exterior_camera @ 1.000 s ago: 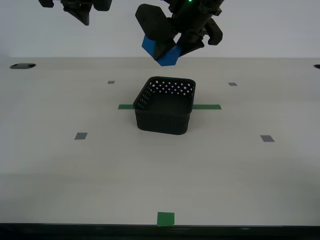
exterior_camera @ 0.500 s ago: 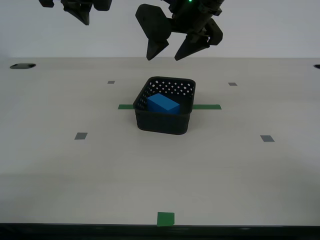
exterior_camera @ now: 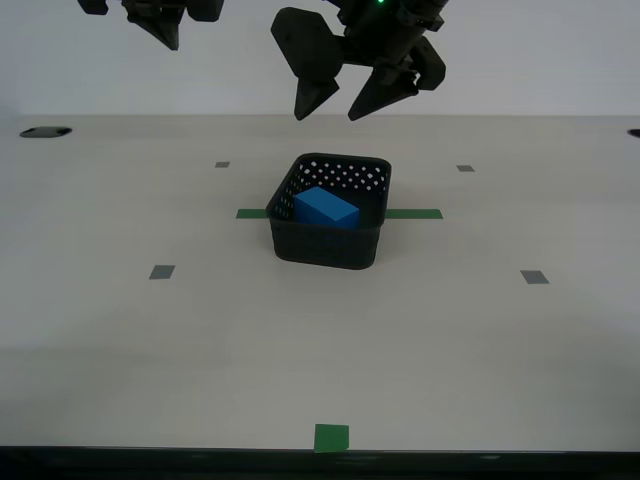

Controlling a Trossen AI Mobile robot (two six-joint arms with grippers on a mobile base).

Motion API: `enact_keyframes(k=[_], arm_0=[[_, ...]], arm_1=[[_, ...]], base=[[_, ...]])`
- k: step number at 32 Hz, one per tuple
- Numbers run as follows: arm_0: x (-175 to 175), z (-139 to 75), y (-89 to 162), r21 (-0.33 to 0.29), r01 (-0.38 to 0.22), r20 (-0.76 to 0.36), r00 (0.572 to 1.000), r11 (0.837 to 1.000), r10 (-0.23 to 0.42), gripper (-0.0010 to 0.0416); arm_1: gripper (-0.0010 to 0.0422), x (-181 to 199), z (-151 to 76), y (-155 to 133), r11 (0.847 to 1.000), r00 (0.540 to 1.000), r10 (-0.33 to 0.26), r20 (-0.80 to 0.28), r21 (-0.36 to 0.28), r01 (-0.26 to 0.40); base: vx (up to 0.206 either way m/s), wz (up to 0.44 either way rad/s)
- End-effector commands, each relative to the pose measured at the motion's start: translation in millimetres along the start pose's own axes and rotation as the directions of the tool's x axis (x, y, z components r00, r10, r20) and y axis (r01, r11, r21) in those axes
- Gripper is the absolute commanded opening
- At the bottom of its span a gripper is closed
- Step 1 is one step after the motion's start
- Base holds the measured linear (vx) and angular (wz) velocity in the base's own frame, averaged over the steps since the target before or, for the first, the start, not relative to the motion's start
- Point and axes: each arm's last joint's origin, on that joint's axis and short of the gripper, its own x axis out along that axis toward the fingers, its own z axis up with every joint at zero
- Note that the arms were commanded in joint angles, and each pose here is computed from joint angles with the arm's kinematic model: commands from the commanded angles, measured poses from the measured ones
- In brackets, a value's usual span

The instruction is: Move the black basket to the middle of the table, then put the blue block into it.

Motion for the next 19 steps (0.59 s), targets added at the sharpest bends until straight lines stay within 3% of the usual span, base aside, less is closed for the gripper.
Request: enact_keyframes(k=[1, 19], arm_0=[[-0.3, 0.7, 0.3, 0.001, -0.002, 0.003, 1.000, 1.000, 0.002, 0.0355], [-0.3, 0.7, 0.3, 0.001, -0.002, 0.003, 1.000, 1.000, 0.002, 0.0355]], arm_1=[[0.0000, -0.3, 0.3, -0.2, 1.000, 1.000, -0.001, 0.002, 0.001, 0.001], [0.0000, -0.3, 0.3, -0.2, 1.000, 1.000, -0.001, 0.002, 0.001, 0.001]], base=[[0.000, 0.000], [0.000, 0.000]])
